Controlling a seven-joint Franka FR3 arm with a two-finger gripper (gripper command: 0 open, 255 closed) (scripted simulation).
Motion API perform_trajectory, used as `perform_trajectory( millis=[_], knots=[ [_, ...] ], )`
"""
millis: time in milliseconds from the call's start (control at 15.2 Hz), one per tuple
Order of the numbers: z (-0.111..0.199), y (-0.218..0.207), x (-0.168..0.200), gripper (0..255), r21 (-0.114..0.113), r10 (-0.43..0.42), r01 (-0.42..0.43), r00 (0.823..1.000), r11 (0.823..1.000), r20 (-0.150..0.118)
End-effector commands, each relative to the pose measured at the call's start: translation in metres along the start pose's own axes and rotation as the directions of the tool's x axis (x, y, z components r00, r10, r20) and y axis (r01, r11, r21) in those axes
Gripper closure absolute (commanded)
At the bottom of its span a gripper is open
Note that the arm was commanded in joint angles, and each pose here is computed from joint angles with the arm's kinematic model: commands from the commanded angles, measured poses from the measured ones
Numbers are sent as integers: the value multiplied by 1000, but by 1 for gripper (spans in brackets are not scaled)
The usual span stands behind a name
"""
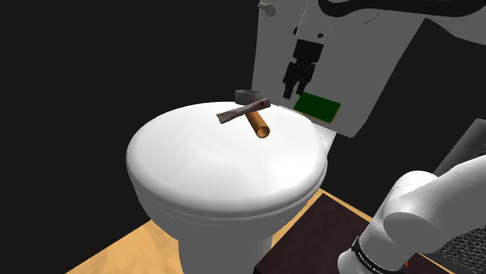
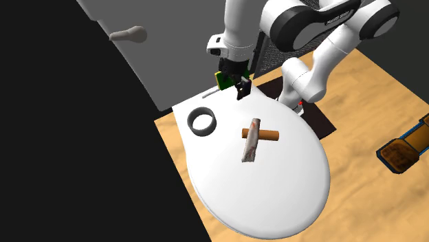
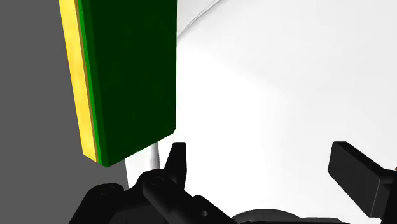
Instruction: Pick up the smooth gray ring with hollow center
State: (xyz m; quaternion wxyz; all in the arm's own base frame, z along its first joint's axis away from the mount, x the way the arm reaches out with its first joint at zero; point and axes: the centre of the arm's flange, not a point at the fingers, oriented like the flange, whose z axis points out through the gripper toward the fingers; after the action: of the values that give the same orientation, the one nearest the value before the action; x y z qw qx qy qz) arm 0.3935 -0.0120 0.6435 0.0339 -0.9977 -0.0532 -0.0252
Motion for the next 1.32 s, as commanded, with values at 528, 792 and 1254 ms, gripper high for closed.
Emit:
perform_trajectory(
  millis=[528, 792, 1254],
  knots=[
    [14, 18, 143, 0, 56, 28, -32, 997, 998, 68],
    [27, 21, 162, 0, 64, 32, -37, 996, 997, 78],
    [56, 23, 161, 0, 64, 32, -37, 996, 997, 78]
  ],
)
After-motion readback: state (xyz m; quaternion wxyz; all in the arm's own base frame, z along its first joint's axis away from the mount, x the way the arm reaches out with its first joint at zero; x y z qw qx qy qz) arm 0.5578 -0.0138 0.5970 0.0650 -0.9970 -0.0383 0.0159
